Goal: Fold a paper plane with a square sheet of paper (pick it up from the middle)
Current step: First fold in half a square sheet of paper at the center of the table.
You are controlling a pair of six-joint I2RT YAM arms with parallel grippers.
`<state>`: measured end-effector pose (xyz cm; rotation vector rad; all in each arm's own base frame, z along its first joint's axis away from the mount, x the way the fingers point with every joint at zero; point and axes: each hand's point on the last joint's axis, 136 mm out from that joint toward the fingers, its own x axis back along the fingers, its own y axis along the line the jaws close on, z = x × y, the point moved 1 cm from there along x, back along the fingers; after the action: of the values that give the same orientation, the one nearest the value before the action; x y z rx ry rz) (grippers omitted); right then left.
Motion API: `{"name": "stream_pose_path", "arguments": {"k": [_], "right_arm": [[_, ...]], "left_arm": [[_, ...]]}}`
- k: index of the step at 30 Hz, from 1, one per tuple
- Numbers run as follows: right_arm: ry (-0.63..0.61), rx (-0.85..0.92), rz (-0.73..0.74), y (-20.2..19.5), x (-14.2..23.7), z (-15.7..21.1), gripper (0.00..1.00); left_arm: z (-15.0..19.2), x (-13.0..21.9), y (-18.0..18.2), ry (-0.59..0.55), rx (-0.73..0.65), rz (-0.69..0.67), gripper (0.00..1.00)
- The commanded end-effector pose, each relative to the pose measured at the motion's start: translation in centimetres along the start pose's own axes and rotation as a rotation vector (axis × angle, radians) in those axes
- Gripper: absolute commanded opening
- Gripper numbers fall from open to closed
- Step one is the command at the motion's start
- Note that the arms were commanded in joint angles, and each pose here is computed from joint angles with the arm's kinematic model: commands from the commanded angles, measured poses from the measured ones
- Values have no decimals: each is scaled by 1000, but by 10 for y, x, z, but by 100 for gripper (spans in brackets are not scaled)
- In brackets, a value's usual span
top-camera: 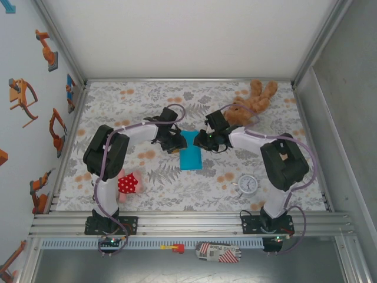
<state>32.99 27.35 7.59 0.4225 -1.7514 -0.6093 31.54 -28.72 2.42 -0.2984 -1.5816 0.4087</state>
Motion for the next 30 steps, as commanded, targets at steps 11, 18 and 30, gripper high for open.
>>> {"name": "stream_pose_path", "arguments": {"k": [11, 18, 30], "right_arm": [[-171, -65, 103, -46, 41, -5, 48], [-193, -91, 93, -54, 43, -5, 50], [-174, -89, 68, -52, 37, -5, 46]], "left_arm": [[52, -73, 80, 185, 6, -364, 41], [57, -82, 90, 209, 48, -420, 43], [62, -91, 98, 251, 26, -449, 43]]}}
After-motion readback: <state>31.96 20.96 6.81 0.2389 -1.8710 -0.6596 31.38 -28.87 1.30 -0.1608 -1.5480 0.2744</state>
